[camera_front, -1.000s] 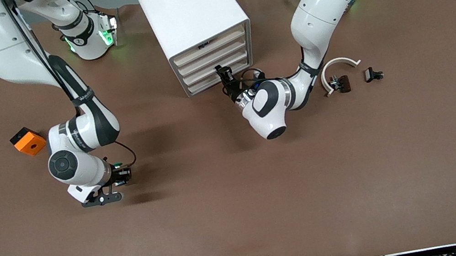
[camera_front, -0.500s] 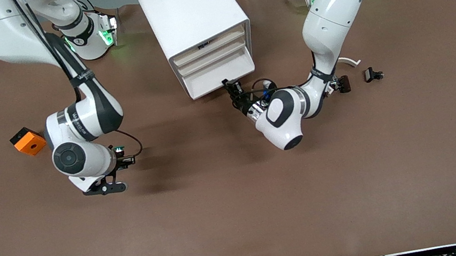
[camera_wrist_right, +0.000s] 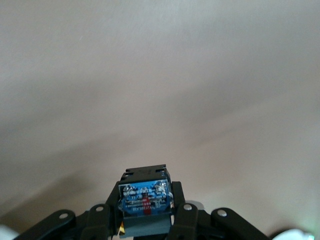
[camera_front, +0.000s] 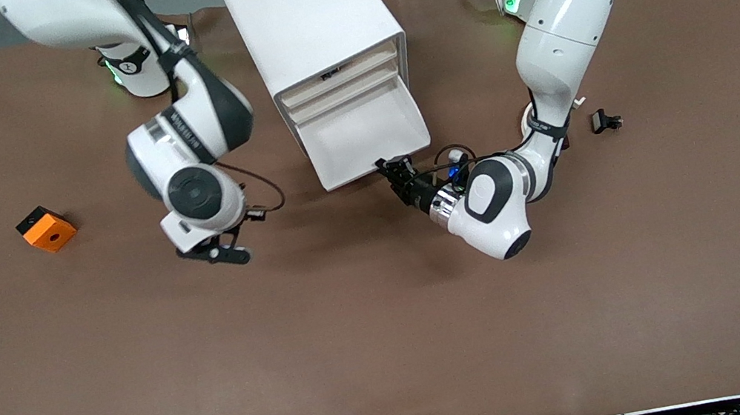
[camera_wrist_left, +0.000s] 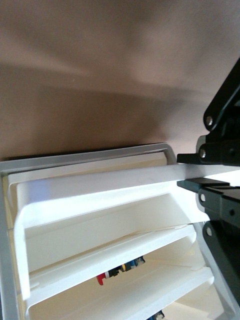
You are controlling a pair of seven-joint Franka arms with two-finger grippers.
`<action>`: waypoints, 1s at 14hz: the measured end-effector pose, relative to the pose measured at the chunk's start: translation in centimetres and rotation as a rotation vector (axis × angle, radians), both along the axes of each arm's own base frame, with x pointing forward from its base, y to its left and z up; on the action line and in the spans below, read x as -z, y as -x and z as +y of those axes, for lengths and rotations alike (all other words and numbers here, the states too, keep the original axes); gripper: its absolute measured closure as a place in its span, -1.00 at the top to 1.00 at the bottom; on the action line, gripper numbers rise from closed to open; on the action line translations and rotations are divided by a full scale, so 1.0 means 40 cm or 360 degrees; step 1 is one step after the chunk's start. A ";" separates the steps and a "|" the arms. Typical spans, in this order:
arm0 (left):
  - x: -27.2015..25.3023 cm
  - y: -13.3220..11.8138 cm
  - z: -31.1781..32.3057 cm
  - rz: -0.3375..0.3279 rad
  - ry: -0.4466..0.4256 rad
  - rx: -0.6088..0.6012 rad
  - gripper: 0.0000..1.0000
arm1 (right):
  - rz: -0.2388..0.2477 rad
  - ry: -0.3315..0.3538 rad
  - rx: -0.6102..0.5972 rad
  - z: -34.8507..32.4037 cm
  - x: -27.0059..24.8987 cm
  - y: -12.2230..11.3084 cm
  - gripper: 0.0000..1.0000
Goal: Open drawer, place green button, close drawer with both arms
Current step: 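Pull the drawer open with the left gripper while the right gripper lifts the button, then carry the button over the drawer with the right gripper while the left gripper withdraws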
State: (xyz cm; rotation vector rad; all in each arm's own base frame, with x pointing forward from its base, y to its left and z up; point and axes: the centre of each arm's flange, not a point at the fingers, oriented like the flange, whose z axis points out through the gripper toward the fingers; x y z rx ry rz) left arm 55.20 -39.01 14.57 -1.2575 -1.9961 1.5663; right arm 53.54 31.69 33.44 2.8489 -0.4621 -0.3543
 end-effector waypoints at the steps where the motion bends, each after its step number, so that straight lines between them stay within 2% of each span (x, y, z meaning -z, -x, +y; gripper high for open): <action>1: -0.007 -0.015 0.000 -0.0040 0.0027 -0.0024 -0.45 | -0.0025 0.0028 0.0059 0.060 -0.011 0.032 -0.17; 4: -0.033 -0.053 0.012 -0.0101 0.0054 -0.0060 0.22 | -0.0089 0.0025 0.0331 0.238 -0.053 0.135 -0.17; 6: -0.062 -0.097 0.040 -0.0149 0.0075 -0.0102 0.59 | -0.0079 -0.0020 0.0557 0.326 -0.088 0.180 -0.17; 8: -0.102 -0.163 0.097 -0.0213 0.0101 -0.0175 0.97 | -0.0058 -0.0025 0.0730 0.383 -0.086 0.200 -0.17; 11: -0.181 -0.258 0.216 -0.0424 0.0135 -0.0224 1.00 | -0.0132 -0.0059 0.0985 0.463 -0.029 0.205 -0.17; 14: -0.278 -0.318 0.316 -0.0716 0.0232 -0.0183 1.00 | -0.0176 0.0014 0.1292 0.516 0.044 0.229 -0.17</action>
